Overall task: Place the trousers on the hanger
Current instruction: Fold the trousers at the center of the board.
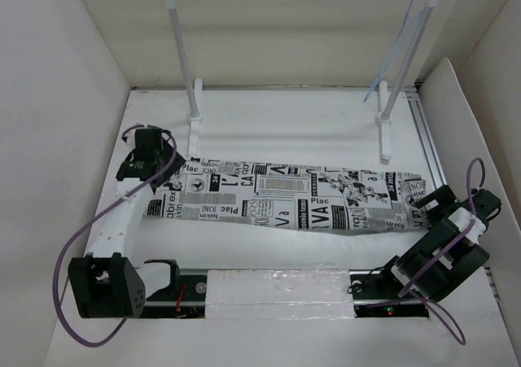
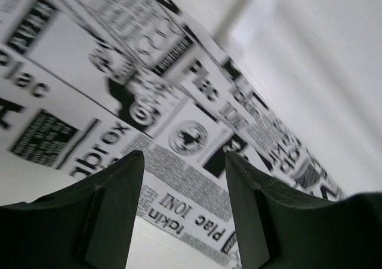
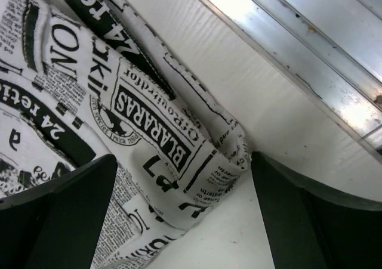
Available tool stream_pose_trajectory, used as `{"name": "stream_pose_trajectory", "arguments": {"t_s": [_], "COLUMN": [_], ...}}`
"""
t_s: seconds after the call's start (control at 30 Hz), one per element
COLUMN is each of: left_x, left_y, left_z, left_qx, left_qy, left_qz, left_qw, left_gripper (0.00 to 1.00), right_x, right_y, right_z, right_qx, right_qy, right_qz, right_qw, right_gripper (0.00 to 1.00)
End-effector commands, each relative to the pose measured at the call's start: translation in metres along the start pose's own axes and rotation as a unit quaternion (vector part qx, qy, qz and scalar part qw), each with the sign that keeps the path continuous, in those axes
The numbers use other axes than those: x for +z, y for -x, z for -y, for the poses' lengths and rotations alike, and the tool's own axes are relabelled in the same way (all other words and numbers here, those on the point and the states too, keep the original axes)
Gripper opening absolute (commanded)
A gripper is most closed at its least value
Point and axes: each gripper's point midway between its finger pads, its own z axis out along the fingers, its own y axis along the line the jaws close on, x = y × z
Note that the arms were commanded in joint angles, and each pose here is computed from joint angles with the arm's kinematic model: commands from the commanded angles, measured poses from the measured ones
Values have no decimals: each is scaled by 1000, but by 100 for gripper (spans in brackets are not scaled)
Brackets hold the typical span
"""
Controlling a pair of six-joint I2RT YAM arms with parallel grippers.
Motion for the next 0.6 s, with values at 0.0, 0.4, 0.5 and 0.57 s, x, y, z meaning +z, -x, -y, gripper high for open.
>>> {"name": "stream_pose_trajectory", "arguments": {"t_s": [0.0, 0.4, 0.5, 0.57], "left_x": [-12, -37, -50, -43], "left_y": [-39, -201, -241, -262], "left_z": [37, 94, 113, 114], "left_qx": [35, 209, 263, 293], "left_qy": [-101, -190, -208, -191], "left_qz": [-29, -155, -168, -171], "left_qw": [994, 947, 927, 921], "left_gripper": [52, 18, 6, 2], "right_x": [10, -24, -54, -69], "right_y": [-11, 50, 69, 75], "right_z": [5, -15, -47, -76], "right_qx": [17, -37, -81, -110], "right_qy": [1, 21, 29, 84], "right_qz": [-7, 69, 86, 96], "right_qw": [1000, 997, 993, 986], "right_gripper": [100, 0, 0, 0]}}
